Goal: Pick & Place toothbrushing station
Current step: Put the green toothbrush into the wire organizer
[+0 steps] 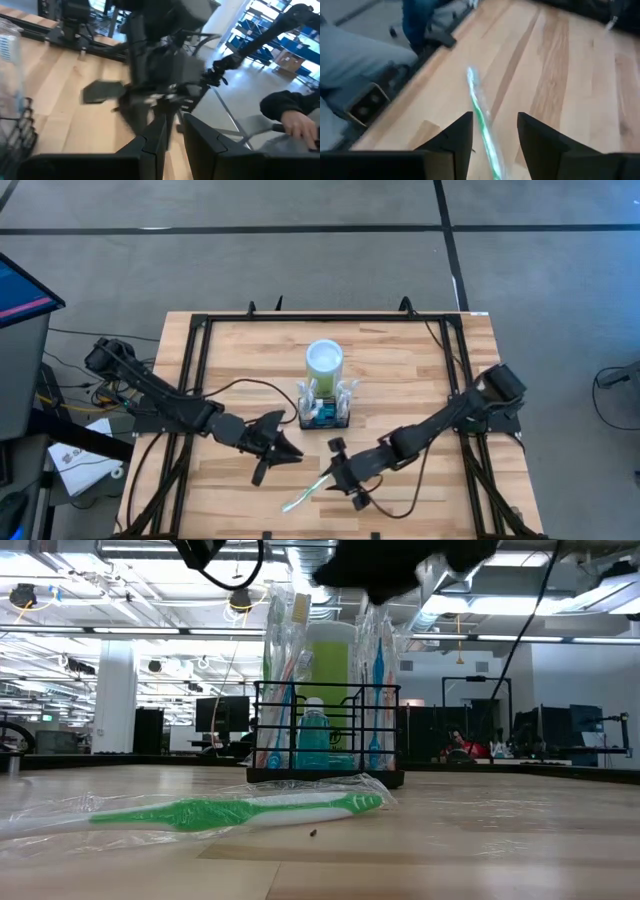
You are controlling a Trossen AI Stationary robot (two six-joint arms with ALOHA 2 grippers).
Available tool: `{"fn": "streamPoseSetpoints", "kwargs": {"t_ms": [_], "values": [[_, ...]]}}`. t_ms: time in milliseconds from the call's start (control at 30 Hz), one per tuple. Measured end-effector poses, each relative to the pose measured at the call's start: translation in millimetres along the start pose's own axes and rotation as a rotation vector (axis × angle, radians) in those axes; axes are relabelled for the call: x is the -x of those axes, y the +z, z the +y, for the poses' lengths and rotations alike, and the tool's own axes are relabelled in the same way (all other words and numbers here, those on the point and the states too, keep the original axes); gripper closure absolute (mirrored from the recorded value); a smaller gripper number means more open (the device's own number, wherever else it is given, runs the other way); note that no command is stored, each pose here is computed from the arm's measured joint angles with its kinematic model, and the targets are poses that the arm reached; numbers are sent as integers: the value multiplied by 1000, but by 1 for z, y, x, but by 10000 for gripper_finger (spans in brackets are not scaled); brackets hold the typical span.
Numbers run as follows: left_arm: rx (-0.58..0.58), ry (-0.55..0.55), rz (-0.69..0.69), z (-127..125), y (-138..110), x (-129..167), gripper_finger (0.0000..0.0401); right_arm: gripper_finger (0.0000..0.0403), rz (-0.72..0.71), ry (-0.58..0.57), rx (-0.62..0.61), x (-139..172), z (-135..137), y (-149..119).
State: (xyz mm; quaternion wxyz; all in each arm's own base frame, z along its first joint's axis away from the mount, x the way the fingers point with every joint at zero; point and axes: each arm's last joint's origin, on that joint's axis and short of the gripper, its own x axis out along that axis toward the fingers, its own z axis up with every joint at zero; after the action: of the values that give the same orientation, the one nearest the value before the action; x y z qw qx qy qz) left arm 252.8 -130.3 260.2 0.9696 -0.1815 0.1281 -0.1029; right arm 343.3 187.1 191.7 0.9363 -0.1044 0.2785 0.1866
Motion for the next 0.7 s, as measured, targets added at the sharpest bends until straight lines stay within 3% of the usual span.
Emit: {"fn": "streamPoseSetpoints", "kwargs": {"t_ms": [400, 700], "values": [[-10, -41, 9, -16, -7, 5, 341, 222, 146, 21, 29, -51, -8, 2], [-16, -68, 20, -23, -10, 7, 341, 233, 161, 105, 40, -79, -5, 4]]}}
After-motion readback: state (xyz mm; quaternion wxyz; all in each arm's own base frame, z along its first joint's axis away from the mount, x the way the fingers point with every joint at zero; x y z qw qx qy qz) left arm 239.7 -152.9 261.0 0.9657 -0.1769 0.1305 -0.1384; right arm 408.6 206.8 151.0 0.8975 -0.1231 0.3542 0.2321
